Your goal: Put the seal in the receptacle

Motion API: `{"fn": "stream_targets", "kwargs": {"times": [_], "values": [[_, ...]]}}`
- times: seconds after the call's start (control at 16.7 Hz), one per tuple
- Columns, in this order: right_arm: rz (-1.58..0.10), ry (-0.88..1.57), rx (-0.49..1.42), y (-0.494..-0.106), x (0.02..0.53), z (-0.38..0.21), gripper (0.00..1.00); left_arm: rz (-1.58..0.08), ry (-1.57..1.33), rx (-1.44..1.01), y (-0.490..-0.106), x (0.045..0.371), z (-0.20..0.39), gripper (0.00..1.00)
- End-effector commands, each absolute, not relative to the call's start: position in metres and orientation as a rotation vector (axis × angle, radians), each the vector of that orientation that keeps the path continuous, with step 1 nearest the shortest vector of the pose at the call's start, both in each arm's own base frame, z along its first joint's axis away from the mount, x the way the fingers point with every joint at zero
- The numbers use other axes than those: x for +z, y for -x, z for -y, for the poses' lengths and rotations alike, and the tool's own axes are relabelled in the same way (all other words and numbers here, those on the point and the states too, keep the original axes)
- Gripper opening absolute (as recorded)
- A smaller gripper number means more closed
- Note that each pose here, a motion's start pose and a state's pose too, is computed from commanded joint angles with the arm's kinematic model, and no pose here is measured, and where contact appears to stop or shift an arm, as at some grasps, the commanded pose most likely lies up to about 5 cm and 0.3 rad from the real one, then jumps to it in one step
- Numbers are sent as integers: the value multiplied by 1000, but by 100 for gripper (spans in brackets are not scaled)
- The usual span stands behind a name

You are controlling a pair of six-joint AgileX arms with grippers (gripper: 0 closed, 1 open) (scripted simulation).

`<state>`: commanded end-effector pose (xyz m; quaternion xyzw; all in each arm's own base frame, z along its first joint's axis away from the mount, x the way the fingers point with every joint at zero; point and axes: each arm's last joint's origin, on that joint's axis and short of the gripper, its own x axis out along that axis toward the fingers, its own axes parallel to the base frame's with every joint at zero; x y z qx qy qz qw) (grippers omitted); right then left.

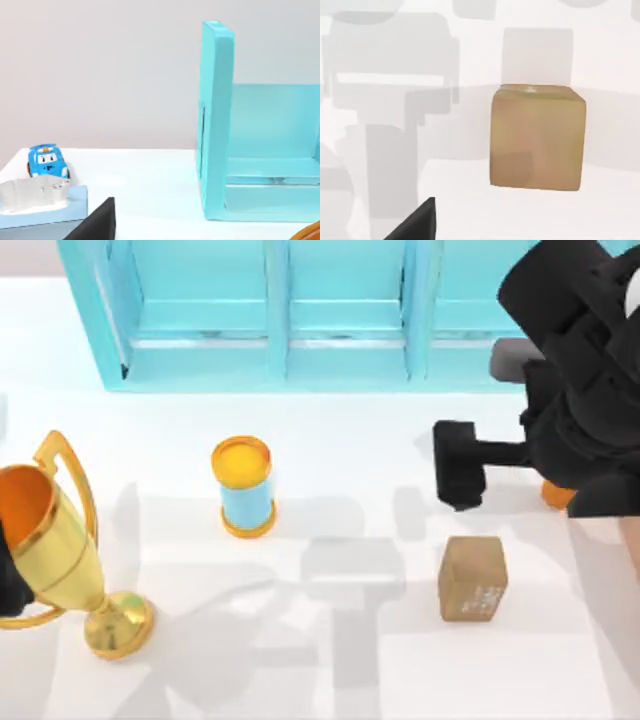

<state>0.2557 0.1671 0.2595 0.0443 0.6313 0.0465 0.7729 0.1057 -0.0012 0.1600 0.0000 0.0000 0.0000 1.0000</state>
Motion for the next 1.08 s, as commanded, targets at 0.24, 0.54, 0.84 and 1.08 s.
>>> {"fn": "stream_targets", "kwargs": {"times": [0.24,0.54,0.84,1.08], "values": [[-1532,-29,18,-281,238,-193,100,0,0,0,-106,160,1,100],[-1572,-12,-4,-287,232,-198,100,0,0,0,-106,160,1,100],[-1578,-8,-7,-288,219,-198,100,0,0,0,-106,160,1,100],[-1569,-14,-2,-291,175,-201,100,0,0,0,-106,160,1,100]]}}
